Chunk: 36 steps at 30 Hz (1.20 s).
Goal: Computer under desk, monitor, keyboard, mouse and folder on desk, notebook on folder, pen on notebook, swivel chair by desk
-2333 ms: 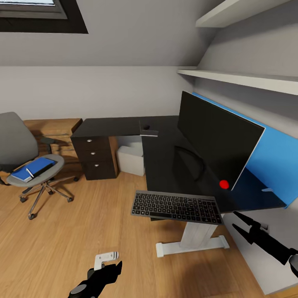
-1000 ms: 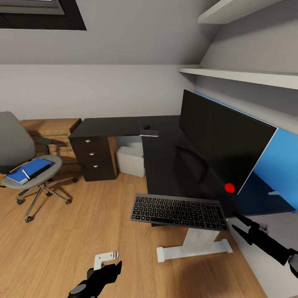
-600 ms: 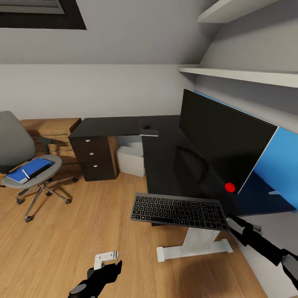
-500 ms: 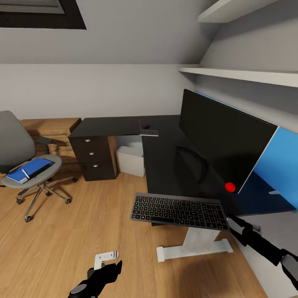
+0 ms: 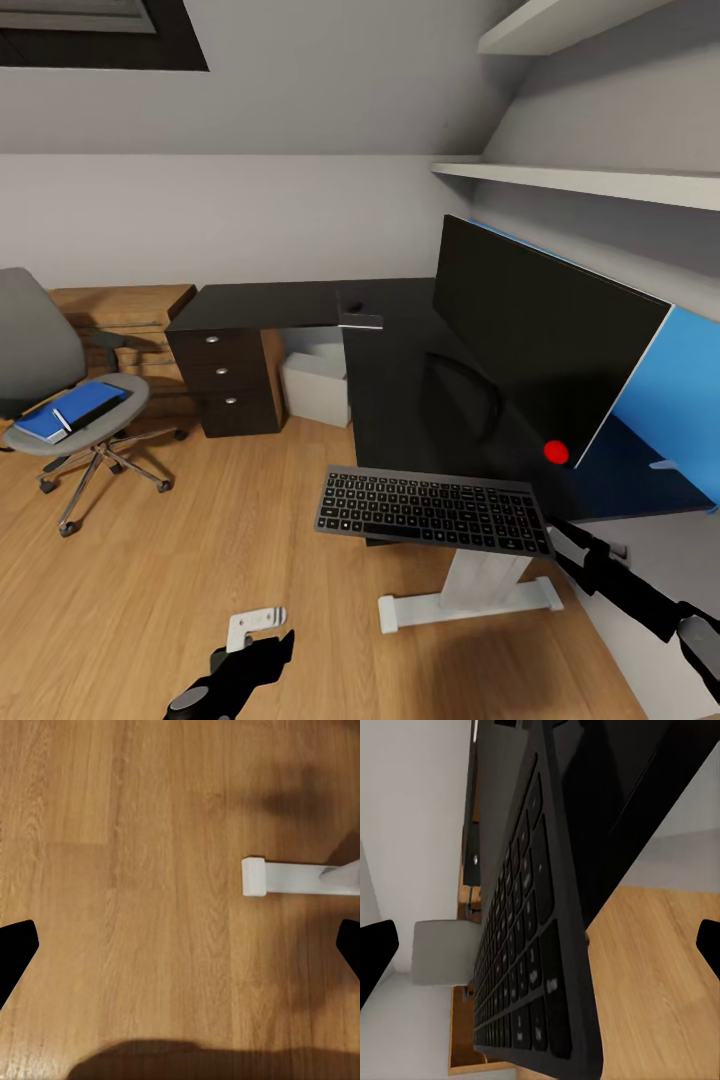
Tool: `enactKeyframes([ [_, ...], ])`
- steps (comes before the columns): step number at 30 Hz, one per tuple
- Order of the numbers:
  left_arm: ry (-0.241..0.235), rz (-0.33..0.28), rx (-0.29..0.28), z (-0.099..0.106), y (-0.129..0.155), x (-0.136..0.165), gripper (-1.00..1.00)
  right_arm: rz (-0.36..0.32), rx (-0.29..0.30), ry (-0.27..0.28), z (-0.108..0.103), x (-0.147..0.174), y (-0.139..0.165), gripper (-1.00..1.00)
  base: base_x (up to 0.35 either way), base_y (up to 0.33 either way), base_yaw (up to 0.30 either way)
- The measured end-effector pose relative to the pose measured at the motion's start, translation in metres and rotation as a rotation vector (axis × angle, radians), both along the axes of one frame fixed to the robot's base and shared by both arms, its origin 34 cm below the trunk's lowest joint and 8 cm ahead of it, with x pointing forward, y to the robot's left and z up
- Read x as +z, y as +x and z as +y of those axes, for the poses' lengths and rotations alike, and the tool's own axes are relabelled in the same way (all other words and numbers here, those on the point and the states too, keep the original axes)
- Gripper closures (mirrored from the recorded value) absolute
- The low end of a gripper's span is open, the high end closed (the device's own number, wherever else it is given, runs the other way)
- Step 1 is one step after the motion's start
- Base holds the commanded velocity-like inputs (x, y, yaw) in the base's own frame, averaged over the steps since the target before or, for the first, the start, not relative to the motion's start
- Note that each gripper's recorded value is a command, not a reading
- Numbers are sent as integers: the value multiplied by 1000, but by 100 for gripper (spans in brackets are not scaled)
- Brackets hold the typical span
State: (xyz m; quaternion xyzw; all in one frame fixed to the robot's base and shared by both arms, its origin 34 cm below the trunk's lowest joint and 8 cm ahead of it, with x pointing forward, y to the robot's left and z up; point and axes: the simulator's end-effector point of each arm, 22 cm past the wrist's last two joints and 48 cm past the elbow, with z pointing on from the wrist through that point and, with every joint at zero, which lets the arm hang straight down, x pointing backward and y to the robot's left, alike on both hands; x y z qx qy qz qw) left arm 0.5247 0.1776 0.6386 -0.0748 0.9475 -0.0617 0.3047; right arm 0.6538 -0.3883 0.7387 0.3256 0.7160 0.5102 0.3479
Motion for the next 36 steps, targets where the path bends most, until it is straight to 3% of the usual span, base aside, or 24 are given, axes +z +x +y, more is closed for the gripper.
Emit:
enactKeyframes([
  [8, 2, 2, 0, 1, 0, -1, -100, 18, 36, -13, 15, -9, -3, -100, 0, 0, 0],
  [31, -1, 2, 0, 0, -1, -1, -100, 19, 57, -16, 24, -10, -4, -100, 0, 0, 0],
  [36, 0, 2, 1, 0, -1, -1, -100, -4, 99, -11, 44, -4, 0, -100, 0, 0, 0],
])
